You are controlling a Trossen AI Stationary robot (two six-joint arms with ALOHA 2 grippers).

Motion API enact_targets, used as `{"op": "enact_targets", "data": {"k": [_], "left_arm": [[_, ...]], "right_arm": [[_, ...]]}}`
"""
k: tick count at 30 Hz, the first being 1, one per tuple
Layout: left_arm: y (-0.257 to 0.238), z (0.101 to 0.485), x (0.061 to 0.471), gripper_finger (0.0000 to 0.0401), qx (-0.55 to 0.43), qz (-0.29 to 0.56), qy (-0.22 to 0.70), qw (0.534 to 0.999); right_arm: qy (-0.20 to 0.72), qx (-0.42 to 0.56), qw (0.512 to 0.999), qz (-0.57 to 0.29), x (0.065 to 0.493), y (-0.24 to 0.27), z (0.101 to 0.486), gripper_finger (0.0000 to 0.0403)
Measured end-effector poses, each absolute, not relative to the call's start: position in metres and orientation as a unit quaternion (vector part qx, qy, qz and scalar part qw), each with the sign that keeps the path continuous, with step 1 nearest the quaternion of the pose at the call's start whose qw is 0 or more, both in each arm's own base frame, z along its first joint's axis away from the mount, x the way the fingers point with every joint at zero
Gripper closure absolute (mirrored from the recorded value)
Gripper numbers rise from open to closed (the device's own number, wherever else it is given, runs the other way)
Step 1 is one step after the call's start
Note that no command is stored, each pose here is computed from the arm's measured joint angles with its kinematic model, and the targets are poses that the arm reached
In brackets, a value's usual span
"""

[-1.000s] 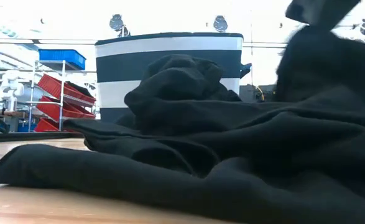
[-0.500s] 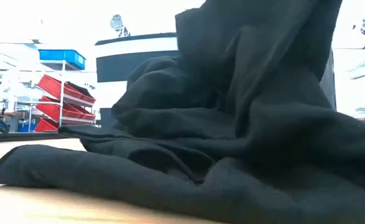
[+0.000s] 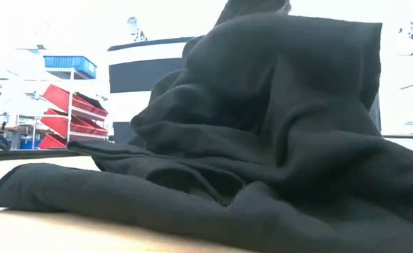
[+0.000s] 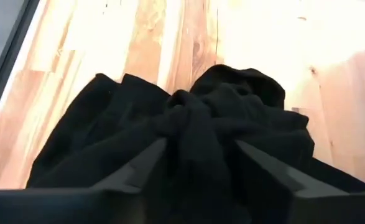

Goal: Sort clothes
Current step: Put the black hoodie into the blue laundry organizer

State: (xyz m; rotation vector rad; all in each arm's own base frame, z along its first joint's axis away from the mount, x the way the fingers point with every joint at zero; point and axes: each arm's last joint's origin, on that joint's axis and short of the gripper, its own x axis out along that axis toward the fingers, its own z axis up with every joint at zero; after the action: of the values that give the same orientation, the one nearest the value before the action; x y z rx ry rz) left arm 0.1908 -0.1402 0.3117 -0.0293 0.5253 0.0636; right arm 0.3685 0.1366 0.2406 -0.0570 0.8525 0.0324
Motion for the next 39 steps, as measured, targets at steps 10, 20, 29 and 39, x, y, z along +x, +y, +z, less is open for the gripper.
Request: {"op": "enact_targets", "data": {"k": [10,20,29,39], "left_arm": [[-0.140,0.312,0.191,0.0173,-0.014,0.031,0.260,0.965],[-0.140,0.312,0.191,0.0173,-0.015,0.031,0.259,0.965],[-0.140,0.312,0.191,0.0173,-0.015,0.031,0.259,0.965],[-0.140,0.310,0.190,0.0173,-0.025,0.032,0.263,0.964]], "right_arm": [[0.425,-0.056,0.904,-0.011,0.376,0.131,0.225,0.0107],[0.457,-0.061,0.887,-0.027,0.395,0.121,0.184,0.0045],[0.519,0.002,0.855,-0.008,0.415,0.109,0.117,0.0032],[0.531,0.033,0.847,-0.004,0.415,0.115,0.107,0.0044]]}}
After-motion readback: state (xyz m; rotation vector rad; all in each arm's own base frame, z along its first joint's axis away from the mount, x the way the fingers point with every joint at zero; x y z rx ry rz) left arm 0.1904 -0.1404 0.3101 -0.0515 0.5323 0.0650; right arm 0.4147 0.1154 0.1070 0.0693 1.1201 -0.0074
